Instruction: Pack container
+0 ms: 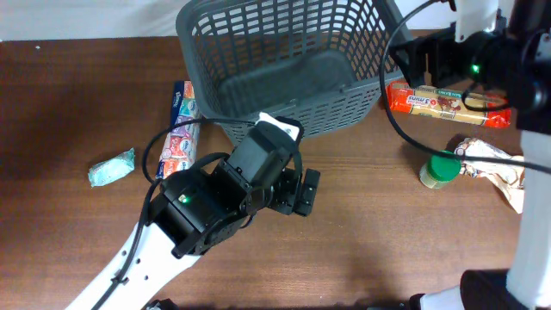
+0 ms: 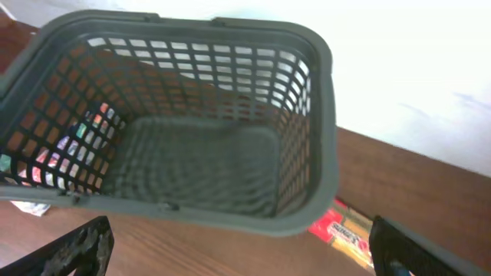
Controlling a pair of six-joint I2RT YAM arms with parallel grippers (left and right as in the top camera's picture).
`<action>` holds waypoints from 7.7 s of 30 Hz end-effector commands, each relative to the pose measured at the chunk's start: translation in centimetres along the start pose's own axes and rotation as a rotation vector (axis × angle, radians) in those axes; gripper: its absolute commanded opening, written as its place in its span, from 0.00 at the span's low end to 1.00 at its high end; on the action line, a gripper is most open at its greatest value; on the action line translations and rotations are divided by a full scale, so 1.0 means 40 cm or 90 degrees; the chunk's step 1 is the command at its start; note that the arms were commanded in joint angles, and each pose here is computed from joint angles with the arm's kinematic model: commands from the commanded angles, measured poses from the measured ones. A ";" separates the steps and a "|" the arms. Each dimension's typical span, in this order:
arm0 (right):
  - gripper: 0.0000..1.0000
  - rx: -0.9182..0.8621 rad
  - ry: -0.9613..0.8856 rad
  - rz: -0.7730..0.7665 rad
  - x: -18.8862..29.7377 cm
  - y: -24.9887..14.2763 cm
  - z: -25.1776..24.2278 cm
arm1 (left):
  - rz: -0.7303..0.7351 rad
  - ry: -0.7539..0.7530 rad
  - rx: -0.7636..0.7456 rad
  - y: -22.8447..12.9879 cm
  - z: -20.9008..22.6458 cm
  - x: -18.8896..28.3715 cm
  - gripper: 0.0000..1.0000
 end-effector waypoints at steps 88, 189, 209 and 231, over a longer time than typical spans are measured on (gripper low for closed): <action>0.04 -0.061 0.071 0.204 -0.379 -0.190 -0.019 | -0.124 0.353 0.308 0.139 0.283 -0.159 0.02; 0.99 -0.057 -0.060 0.022 -0.015 0.066 -0.043 | -0.315 0.300 0.209 0.225 0.312 0.202 0.99; 0.99 -0.637 -0.498 0.170 0.344 -0.416 -0.479 | -0.486 0.639 0.407 0.127 0.613 0.519 0.99; 0.99 -0.557 -0.158 0.435 0.079 -0.565 -0.246 | -0.491 0.716 0.484 0.100 0.697 0.563 0.99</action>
Point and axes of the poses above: each gripper's point midway between its finger pads, its own x axis back along the fingers, its own z axis along the line the jaws close on, y = z × x, the point moved 1 cm from there along x, back along the fingers, and after that the axes turned 14 degrees about x, right-handed, at the moved point
